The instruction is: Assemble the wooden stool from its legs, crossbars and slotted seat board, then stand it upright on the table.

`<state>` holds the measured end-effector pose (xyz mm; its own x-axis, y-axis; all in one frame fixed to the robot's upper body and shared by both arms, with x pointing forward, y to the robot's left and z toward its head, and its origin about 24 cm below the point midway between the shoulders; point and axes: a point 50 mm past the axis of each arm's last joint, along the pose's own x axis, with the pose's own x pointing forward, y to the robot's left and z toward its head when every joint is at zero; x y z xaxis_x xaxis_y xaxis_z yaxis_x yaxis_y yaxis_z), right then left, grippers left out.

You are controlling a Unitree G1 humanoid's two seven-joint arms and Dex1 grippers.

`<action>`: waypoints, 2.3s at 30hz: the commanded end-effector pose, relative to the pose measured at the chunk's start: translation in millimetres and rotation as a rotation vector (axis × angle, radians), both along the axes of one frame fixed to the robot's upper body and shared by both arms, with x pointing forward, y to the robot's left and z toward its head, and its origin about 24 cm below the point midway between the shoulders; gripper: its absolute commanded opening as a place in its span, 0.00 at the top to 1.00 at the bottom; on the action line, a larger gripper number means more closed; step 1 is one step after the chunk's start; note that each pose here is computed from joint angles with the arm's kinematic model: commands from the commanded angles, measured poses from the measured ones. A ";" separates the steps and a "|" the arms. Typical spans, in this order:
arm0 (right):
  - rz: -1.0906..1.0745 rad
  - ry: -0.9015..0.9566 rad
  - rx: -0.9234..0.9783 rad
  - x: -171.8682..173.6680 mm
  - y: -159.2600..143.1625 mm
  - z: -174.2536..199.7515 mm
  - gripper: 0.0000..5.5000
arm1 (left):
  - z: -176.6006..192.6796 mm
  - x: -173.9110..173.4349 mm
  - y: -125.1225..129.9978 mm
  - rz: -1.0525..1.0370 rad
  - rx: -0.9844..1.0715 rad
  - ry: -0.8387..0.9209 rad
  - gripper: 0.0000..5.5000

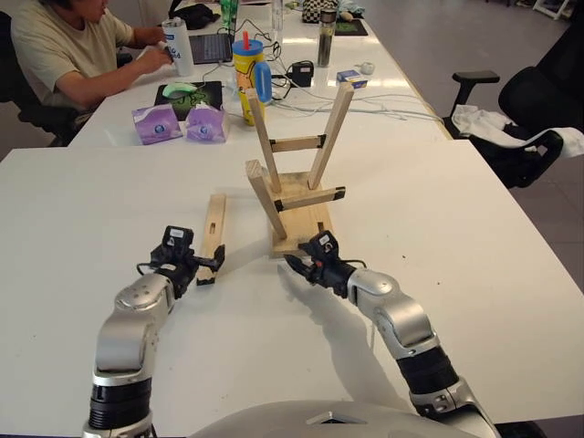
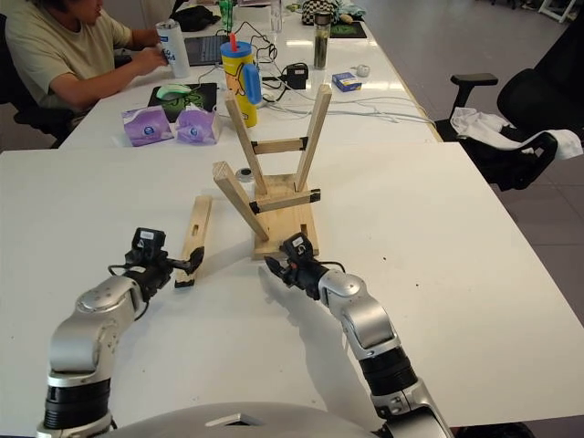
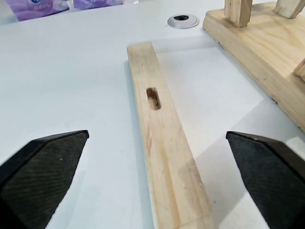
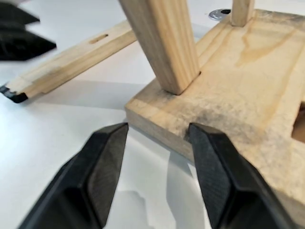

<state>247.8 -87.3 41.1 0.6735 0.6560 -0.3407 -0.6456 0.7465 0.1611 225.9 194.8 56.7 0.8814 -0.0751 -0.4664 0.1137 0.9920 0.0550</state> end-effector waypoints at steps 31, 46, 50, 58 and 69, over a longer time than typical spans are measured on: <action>0.067 0.046 -0.044 25.7 -67.8 -19.5 0.57 | 26.8 36.7 5.2 0.086 -0.065 -0.181 0.88; 0.065 0.029 0.024 21.3 -84.4 -1.0 0.57 | 9.5 4.7 -15.0 0.158 -0.034 -0.098 0.56; 0.138 0.010 -0.009 23.3 -82.4 -2.3 0.57 | 2.0 1.8 -16.9 0.169 -0.047 -0.065 0.47; 0.194 -0.022 -0.096 23.4 -74.0 -16.6 0.57 | -13.0 1.2 -16.5 0.144 -0.037 -0.005 0.44; 0.286 -0.060 -0.103 28.1 -53.8 -22.8 0.57 | -27.0 3.0 -13.8 0.107 0.004 0.044 0.44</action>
<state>276.8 -152.2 18.4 0.5318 0.7570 -0.3796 -0.8038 0.5923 0.0550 229.8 180.1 34.5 0.8738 0.0243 -0.4856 -0.0062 0.9992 0.0389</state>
